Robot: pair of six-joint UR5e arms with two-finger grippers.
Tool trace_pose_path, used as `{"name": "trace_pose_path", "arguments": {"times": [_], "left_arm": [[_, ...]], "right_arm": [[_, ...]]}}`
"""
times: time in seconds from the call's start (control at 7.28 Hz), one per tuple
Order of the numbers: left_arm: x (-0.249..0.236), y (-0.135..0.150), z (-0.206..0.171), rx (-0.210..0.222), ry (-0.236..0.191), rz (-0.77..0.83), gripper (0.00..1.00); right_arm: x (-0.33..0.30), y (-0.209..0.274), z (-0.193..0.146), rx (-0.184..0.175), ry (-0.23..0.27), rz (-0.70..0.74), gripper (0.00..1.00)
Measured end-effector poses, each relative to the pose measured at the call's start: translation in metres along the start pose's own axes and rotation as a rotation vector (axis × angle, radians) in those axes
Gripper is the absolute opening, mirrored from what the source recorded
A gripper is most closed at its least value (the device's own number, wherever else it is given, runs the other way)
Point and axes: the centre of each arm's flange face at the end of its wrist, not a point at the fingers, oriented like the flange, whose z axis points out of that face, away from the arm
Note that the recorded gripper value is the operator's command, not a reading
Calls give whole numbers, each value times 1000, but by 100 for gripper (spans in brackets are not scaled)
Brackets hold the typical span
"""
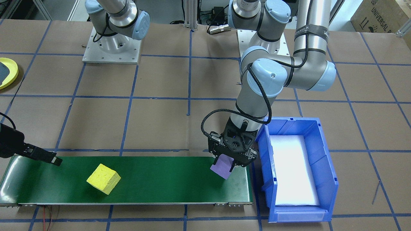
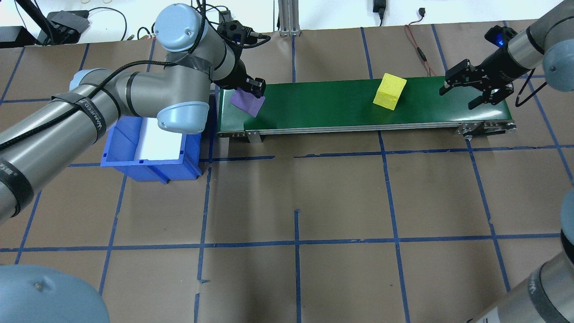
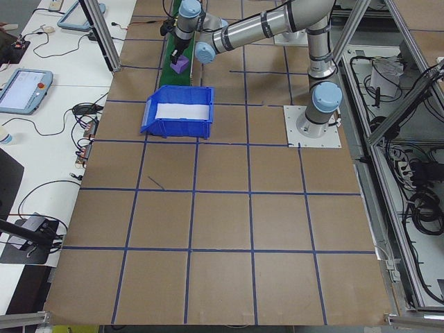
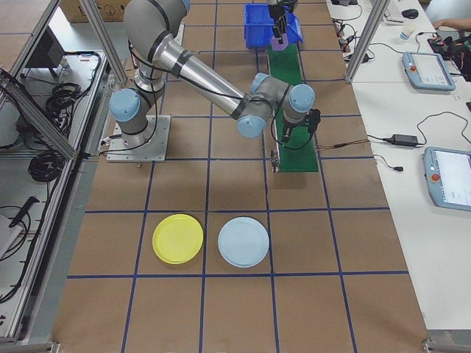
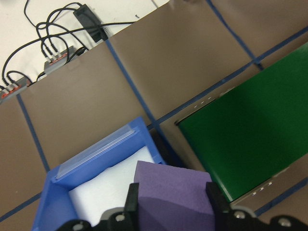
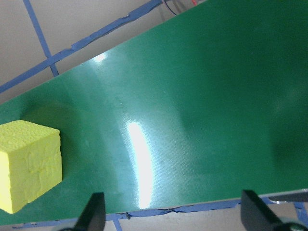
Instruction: Move block left to right into plate
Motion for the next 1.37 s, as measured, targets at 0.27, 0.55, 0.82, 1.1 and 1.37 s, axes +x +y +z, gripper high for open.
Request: {"name": "trace_pose_path", "arguments": {"times": [0.27, 0.55, 0.82, 1.1, 1.37], "left_arm": [[-4, -3, 0, -2, -33, -10, 100], [-10, -3, -33, -20, -123, -6, 100], [-25, 17, -101, -137, -178, -45, 100], [-50, 64, -180, -308, -190, -131, 100], [-60, 101, -222, -413, -204, -185, 100]], "right_arm": [[0, -8, -1, 9, -5, 23, 100], [0, -10, -1, 10, -8, 40, 100], [-1, -10, -1, 12, -23, 40, 100], [-2, -10, -1, 14, -28, 30, 100], [-3, -11, -2, 19, -31, 23, 100]]}}
